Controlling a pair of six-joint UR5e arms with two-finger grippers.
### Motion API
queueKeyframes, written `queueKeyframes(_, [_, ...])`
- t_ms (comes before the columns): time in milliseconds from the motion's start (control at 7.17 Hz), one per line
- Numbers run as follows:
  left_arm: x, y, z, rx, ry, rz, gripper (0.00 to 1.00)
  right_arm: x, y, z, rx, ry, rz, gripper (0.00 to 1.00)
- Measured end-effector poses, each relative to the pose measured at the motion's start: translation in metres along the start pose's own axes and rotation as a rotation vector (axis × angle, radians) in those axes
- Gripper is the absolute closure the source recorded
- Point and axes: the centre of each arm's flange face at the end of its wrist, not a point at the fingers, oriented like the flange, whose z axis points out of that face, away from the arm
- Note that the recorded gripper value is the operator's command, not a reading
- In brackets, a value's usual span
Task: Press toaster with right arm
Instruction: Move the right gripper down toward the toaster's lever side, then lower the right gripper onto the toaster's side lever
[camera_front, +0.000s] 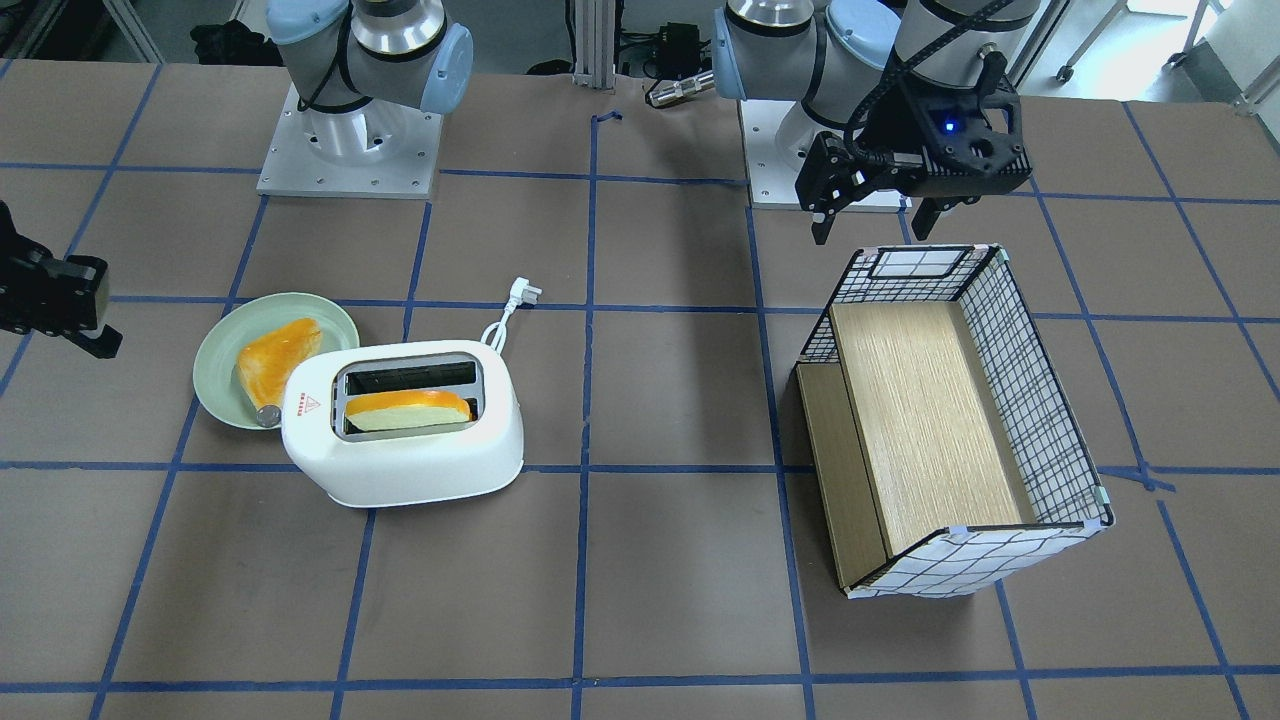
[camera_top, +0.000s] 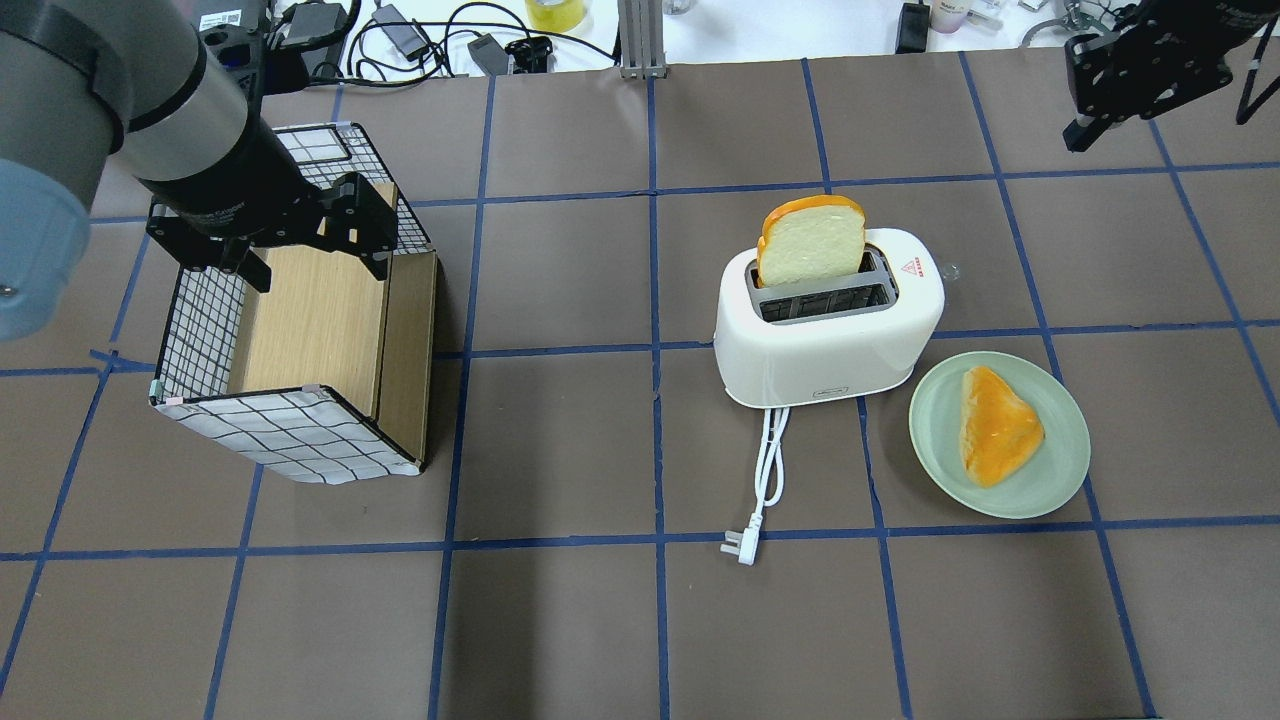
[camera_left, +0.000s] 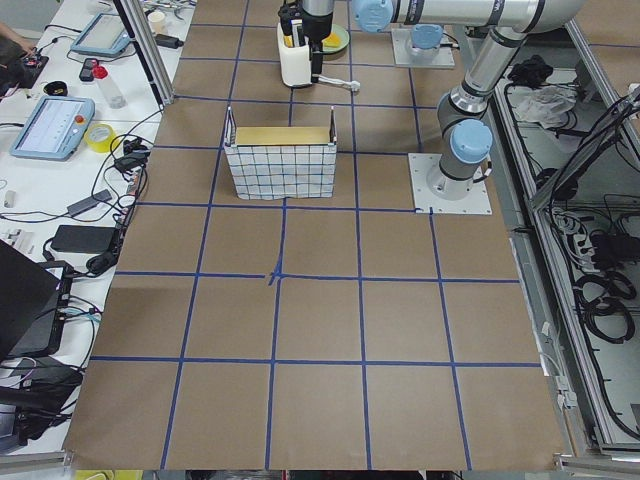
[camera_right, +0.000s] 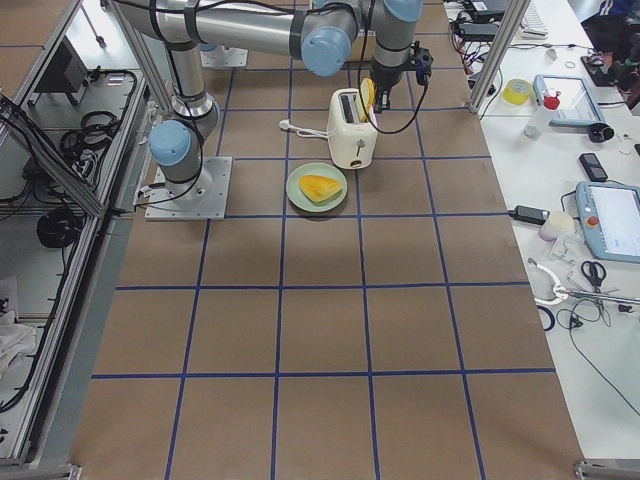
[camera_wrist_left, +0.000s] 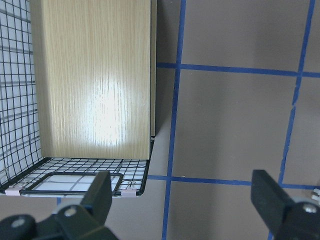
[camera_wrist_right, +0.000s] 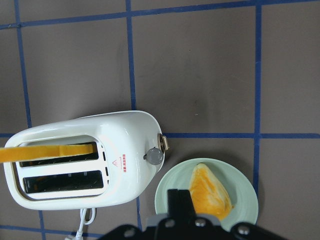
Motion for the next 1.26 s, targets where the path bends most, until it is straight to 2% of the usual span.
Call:
queueKeyframes(279, [0.000, 0.000, 0.000, 0.000, 0.000, 0.000, 0.00, 0.023, 0.000, 0.040, -0.019, -0.111, 0.002, 1.00])
queueKeyframes(558, [0.000, 0.000, 0.000, 0.000, 0.000, 0.000, 0.00, 0.042, -0.002, 0.088, -0.045, -0.244, 0.041, 1.00])
queueKeyframes(837, [0.000, 0.000, 0.000, 0.001, 0.000, 0.000, 0.00, 0.050, -0.008, 0.119, -0.054, -0.288, 0.053, 1.00])
queueKeyframes(1256, [0.000, 0.000, 0.000, 0.001, 0.000, 0.000, 0.00, 0.047, -0.005, 0.144, -0.064, -0.361, 0.053, 1.00])
